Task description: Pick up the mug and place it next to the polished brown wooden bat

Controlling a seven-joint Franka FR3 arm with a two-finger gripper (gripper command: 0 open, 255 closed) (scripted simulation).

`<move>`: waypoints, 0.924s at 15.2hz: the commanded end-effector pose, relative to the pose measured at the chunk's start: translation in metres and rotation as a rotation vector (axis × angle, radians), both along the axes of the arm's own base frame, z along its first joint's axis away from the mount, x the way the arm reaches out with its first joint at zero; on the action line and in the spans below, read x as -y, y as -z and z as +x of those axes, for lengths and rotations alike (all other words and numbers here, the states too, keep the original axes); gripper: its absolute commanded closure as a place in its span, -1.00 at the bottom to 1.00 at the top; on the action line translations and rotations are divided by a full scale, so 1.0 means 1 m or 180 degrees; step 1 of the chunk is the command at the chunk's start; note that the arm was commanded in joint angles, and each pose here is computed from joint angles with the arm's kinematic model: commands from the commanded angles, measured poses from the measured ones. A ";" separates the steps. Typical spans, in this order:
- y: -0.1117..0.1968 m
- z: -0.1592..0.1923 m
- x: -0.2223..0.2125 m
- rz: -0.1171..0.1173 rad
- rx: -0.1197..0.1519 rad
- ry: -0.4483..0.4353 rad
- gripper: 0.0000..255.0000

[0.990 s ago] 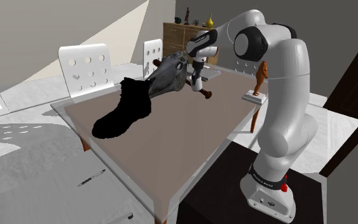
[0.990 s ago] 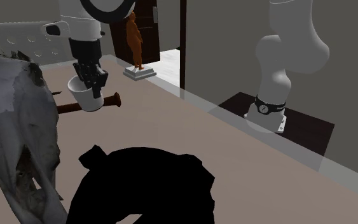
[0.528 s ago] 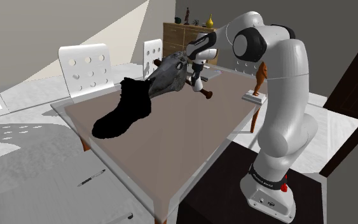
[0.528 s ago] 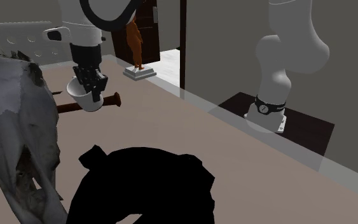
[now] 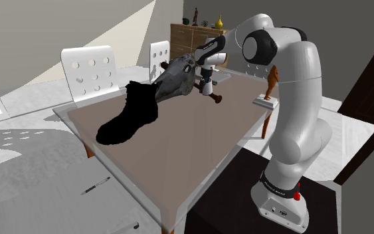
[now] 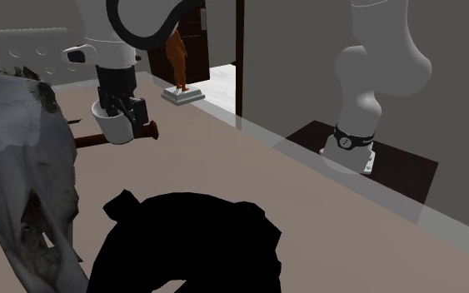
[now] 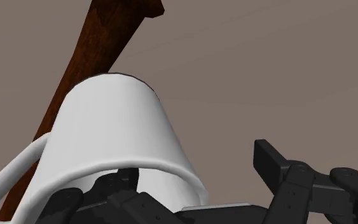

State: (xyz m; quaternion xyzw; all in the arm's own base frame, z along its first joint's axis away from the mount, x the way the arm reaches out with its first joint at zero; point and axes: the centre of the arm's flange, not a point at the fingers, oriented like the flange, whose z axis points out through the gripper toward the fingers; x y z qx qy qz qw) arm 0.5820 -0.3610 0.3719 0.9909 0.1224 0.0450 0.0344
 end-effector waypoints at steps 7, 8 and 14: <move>-0.049 -0.004 -0.005 0.0004 -0.0008 0.0003 -1.00; -0.049 -0.004 -0.005 0.0004 -0.0008 0.0003 -1.00; -0.049 -0.004 -0.005 0.0004 -0.0008 0.0003 -1.00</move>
